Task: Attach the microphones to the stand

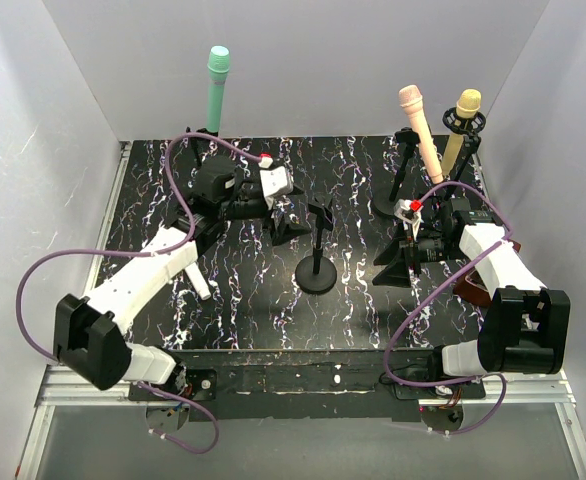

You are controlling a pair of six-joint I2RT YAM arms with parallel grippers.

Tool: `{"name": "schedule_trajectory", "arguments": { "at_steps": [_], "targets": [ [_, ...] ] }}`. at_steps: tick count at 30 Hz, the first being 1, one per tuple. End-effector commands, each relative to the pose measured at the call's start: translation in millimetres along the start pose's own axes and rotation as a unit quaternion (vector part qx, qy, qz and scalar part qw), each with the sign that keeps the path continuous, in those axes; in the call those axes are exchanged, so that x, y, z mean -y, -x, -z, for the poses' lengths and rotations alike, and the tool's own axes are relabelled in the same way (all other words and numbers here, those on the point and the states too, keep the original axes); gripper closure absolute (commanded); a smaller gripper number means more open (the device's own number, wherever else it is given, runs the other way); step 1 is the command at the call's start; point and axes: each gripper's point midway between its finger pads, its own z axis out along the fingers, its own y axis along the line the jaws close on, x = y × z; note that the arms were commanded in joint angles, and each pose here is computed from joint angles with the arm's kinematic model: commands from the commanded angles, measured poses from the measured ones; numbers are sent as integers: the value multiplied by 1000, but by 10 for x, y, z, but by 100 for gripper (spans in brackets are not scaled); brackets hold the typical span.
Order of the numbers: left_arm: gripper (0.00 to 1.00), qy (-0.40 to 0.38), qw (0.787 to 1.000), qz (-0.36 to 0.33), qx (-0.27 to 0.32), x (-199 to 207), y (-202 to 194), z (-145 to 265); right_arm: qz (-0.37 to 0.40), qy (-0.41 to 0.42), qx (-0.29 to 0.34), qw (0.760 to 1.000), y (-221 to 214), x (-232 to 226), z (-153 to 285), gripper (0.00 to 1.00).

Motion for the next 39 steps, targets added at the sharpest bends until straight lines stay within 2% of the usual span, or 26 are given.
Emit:
{"name": "schedule_trajectory", "arguments": {
  "at_steps": [1,12,18,20,23,28,39],
  "targets": [
    [7,-32,996,-34,73,-28,441,-49,4,6,2,1000,24,-33,-2,20],
    [26,-78,993,15,84,-31,362,-213,3,5,0,1000,12,-16,-4,20],
    [49,-79,993,32,78,-54,324,-248,0,5,-1,1000,4,-15,-5,20],
    [61,-73,994,34,78,-65,326,-245,0,5,-1,1000,3,-10,-6,20],
    [67,-62,995,41,73,-79,313,-229,-2,6,0,1000,0,-3,-9,20],
    [76,-11,996,64,62,-154,324,-143,-3,4,-3,1000,-8,6,-4,20],
    [82,148,985,75,51,-253,526,116,-6,7,-1,1000,3,0,-9,20]
  ]
}}
